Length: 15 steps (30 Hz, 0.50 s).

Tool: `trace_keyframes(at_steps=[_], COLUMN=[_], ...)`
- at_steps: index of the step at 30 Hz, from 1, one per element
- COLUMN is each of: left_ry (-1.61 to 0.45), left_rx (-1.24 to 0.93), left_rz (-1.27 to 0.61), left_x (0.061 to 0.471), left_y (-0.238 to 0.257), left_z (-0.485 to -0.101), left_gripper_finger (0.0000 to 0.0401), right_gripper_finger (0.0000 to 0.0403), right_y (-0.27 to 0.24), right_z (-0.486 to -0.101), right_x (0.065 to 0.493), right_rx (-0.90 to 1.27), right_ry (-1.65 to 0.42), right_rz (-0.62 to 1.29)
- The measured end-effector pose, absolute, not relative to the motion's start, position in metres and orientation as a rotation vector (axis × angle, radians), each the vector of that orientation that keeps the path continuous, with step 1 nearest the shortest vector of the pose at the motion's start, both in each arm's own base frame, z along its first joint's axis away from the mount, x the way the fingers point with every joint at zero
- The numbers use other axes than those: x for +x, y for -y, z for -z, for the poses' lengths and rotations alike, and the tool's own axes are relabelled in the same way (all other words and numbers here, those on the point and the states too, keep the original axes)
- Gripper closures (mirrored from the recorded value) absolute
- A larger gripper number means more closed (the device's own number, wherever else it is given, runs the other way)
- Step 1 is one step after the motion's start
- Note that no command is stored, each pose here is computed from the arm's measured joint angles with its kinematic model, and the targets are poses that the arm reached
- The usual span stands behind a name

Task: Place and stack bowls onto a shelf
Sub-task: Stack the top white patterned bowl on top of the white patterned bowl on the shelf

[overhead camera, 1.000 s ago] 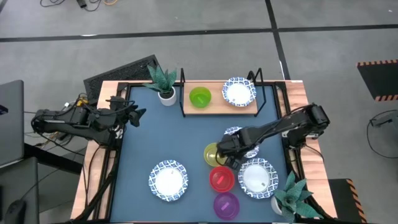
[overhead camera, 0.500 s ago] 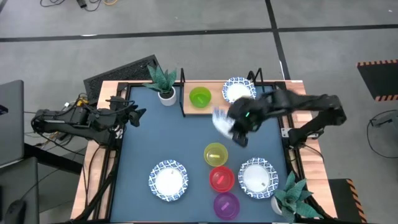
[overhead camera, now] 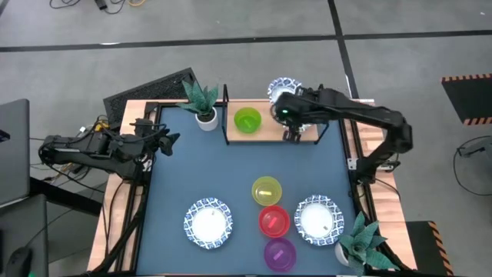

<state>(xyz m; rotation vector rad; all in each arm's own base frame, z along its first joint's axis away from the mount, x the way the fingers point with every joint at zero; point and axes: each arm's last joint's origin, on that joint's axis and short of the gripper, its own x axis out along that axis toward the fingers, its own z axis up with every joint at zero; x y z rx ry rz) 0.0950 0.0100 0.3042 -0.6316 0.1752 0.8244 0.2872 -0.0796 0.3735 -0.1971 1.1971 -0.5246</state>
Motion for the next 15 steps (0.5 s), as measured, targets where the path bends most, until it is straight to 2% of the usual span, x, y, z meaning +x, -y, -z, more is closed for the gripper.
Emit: trace_keyframes(at_steps=[8, 15], left_ry=[-0.173, -0.170], left_rx=[-0.629, -0.627], left_rz=[-0.850, -0.854], left_x=[0.094, 0.094], left_y=[-0.011, -0.011], left_z=[-0.303, -0.303], left_gripper_finger=[0.0127, 0.0127], right_gripper_finger=[0.0381, 0.0381], right_y=[0.117, 0.133], right_z=[-0.309, -0.290], right_x=[0.307, 0.288], right_rx=[-0.189, -0.155], right_ry=[-1.413, -1.326], right_rz=[0.518, 0.560])
